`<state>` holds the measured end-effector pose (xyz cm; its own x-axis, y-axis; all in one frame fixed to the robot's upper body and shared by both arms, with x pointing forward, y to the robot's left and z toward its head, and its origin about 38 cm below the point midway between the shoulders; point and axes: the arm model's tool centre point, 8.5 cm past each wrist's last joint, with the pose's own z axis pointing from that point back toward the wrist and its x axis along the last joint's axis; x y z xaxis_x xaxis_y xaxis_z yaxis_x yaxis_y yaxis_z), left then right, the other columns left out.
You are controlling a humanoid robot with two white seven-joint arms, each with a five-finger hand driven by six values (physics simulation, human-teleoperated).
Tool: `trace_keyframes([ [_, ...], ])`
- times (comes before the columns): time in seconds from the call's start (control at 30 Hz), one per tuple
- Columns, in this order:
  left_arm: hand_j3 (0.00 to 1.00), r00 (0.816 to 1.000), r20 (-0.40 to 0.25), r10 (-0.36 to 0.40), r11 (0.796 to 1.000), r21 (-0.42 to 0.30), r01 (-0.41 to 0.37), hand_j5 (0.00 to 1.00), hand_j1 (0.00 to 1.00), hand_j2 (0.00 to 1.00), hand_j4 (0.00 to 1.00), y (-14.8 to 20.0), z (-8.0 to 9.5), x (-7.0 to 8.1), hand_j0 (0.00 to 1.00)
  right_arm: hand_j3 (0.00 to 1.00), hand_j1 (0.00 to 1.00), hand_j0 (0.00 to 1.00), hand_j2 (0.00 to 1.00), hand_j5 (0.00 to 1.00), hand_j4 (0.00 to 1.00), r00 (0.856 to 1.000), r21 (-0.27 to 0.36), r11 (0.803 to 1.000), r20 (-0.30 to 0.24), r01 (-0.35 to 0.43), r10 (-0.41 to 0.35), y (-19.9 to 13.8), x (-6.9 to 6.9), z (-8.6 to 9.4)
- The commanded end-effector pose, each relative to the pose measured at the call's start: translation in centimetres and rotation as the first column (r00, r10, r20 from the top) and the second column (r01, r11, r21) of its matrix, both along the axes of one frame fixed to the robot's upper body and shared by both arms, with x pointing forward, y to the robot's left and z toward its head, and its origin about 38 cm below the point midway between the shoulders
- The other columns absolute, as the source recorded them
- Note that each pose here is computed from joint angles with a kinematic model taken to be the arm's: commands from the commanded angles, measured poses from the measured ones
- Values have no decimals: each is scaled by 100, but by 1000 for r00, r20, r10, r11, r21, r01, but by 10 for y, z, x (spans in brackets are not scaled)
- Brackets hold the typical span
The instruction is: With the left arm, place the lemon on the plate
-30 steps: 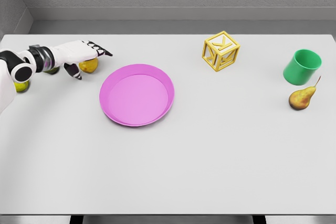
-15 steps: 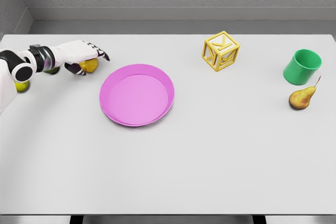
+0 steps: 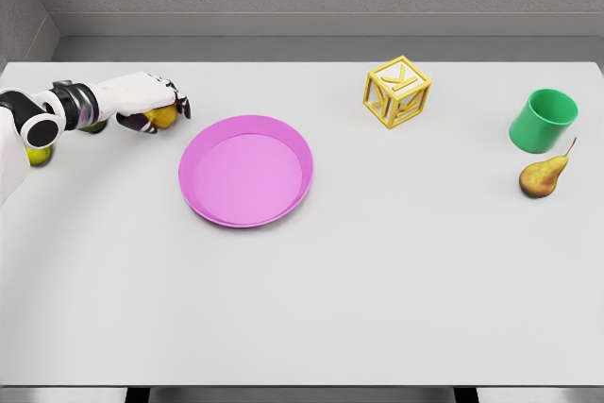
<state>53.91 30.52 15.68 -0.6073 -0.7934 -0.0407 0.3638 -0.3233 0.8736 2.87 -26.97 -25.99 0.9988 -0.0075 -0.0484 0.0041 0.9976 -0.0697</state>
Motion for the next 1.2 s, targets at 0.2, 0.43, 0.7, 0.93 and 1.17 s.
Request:
trace_keyframes([
  [0.2,52,1000,5,2,1000,-14,-2,52,52,52,52,0,3,0,52,100,100,100,100,100,100,1000,0,1000,0,0,0,0,0,0],
  [0.43,51,1000,24,-15,1000,-23,15,51,51,51,51,-6,9,0,51,100,100,100,100,100,100,1000,0,1000,0,0,0,0,0,0],
  [0.7,51,999,39,-33,999,-29,35,51,51,51,51,-12,15,0,51,100,100,100,100,100,100,1000,0,1000,0,0,0,0,0,0],
  [0.93,51,990,98,-106,993,-48,111,51,51,51,51,-35,34,-4,51,100,100,100,100,100,100,1000,0,1000,0,0,0,0,0,0],
  [1.17,51,980,139,-145,986,-68,155,51,51,51,51,-44,50,-9,51,100,100,100,100,100,100,1000,0,1000,0,0,0,0,0,0],
])
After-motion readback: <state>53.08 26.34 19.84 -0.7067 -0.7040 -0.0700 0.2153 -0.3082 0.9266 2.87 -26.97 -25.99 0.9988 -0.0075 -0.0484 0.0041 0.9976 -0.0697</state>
